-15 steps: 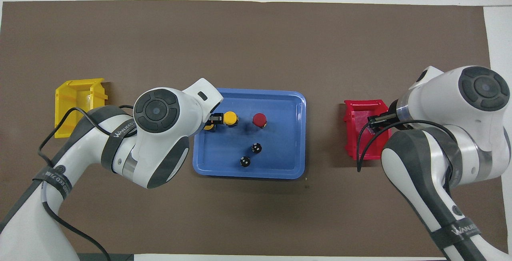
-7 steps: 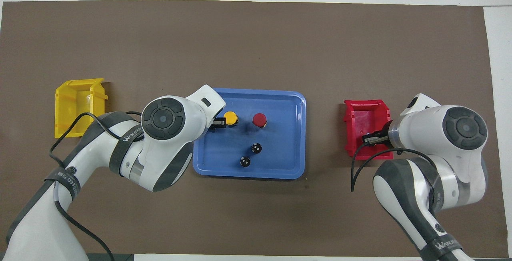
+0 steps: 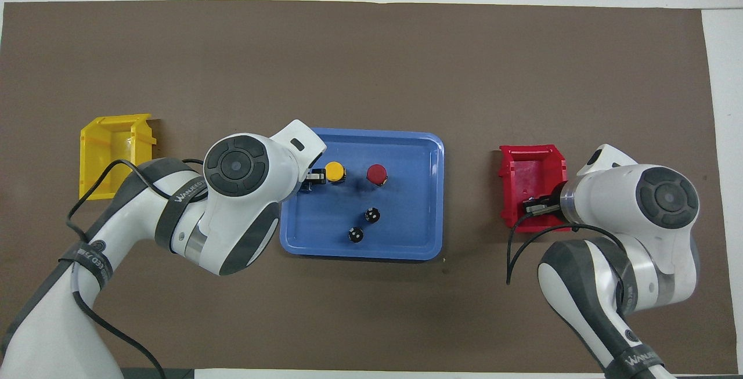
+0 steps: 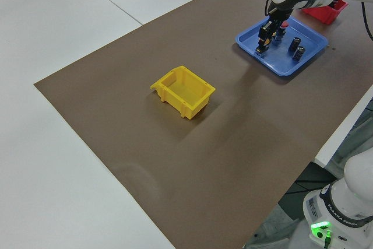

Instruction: Sort red and yellow buttons by color

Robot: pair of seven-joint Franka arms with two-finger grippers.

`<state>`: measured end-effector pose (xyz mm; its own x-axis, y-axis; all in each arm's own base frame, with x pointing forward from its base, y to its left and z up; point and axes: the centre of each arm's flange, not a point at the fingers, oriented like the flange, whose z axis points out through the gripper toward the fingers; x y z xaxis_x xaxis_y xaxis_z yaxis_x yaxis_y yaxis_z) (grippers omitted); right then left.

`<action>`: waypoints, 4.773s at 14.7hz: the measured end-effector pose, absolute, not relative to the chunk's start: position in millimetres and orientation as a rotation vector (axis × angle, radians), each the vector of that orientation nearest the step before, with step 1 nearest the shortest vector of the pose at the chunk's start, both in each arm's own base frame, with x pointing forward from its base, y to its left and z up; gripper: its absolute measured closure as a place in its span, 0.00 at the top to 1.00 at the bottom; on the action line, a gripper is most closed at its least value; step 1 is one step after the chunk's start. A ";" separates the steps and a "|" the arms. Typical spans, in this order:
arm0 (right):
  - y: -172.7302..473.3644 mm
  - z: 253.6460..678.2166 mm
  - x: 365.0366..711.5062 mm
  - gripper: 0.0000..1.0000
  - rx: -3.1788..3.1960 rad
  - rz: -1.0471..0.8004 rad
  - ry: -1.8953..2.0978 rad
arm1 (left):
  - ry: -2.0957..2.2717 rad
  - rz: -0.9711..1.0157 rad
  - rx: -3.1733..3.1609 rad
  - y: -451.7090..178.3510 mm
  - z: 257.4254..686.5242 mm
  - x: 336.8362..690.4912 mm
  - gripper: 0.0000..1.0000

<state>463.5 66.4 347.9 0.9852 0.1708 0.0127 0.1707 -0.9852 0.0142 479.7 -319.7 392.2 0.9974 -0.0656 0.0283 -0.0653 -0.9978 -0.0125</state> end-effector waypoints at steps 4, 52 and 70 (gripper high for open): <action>66.7 347.7 460.7 0.41 3.117 0.021 0.270 | 0.232 0.066 -3.108 -196.7 481.0 521.5 0.41; 371.4 355.2 526.8 0.41 3.187 0.167 -0.043 | 0.199 -0.125 -3.153 -226.0 480.5 526.5 1.00; 73.3 419.7 561.0 0.41 3.181 0.007 0.143 | -0.125 -0.071 -3.154 -395.9 345.3 490.8 0.58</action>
